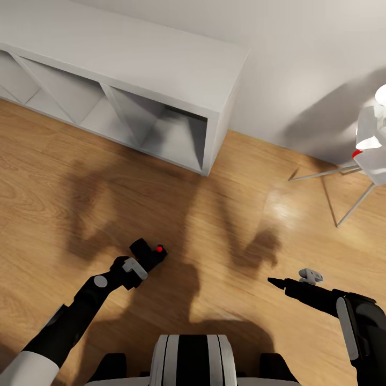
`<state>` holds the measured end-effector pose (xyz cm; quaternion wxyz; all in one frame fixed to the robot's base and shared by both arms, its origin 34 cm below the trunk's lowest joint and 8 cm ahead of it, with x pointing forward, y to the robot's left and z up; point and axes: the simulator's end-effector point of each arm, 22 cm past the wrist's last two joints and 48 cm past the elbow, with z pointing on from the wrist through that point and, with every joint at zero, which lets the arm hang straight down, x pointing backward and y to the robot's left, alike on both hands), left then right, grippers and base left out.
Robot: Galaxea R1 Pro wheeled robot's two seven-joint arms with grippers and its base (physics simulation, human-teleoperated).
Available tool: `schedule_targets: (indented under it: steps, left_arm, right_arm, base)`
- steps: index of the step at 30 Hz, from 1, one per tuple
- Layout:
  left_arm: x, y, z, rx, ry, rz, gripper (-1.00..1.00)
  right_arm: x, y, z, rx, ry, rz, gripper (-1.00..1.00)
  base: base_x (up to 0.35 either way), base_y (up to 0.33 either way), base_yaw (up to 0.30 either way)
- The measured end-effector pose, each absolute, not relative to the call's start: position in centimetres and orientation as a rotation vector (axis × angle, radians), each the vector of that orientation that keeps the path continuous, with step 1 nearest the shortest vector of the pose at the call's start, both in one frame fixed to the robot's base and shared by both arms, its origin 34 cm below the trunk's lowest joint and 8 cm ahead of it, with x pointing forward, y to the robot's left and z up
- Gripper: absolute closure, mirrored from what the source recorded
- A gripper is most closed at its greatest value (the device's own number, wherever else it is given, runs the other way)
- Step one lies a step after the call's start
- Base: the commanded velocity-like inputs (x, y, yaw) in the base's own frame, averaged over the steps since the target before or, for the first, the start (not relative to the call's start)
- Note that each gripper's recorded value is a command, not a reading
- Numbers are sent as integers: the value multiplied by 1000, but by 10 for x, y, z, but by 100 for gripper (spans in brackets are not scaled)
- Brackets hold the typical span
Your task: Attach the digital camera to the camera tripod in the bedroom.
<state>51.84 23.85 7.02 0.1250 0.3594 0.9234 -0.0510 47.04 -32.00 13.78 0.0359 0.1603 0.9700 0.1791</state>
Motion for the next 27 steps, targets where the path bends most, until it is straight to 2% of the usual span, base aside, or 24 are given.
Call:
schedule_targets:
  steps: [27]
  left_arm:
    - [487,222,48,1018,2765,-163,-100]
  right_arm:
    - [471,-319,138,493,2978,555,-100]
  base:
    - [0,0,0]
